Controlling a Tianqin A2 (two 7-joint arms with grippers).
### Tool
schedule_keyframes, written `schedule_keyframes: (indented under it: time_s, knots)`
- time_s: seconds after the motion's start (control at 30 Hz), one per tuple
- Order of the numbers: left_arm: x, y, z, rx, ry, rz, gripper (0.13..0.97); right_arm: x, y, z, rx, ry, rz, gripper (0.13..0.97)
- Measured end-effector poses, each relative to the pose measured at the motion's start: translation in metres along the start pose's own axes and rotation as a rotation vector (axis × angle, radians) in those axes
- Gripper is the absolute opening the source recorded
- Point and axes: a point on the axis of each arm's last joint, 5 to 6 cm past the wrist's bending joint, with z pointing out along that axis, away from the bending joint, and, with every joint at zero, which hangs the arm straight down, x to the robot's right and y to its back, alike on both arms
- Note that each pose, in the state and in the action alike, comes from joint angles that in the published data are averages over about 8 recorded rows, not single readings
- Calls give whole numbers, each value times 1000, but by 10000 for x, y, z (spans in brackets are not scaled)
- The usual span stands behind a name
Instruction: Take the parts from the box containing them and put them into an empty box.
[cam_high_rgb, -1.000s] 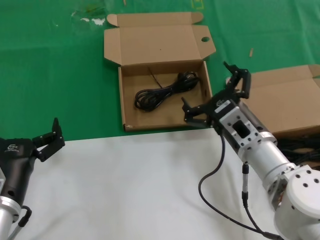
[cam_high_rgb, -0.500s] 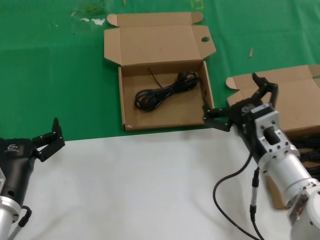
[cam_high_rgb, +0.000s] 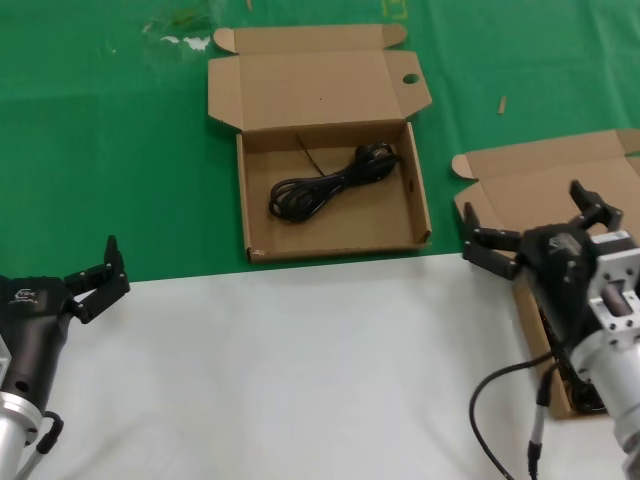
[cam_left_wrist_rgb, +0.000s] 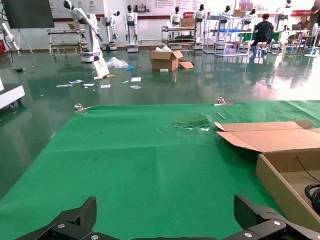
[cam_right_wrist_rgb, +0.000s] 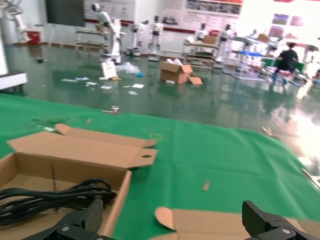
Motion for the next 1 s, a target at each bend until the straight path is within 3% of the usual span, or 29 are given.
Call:
schedule_keyframes:
  time_s: [1.0]
  knots:
    - [0,0,0,0,0,0,966,56,23,-67,-5,20,35,966]
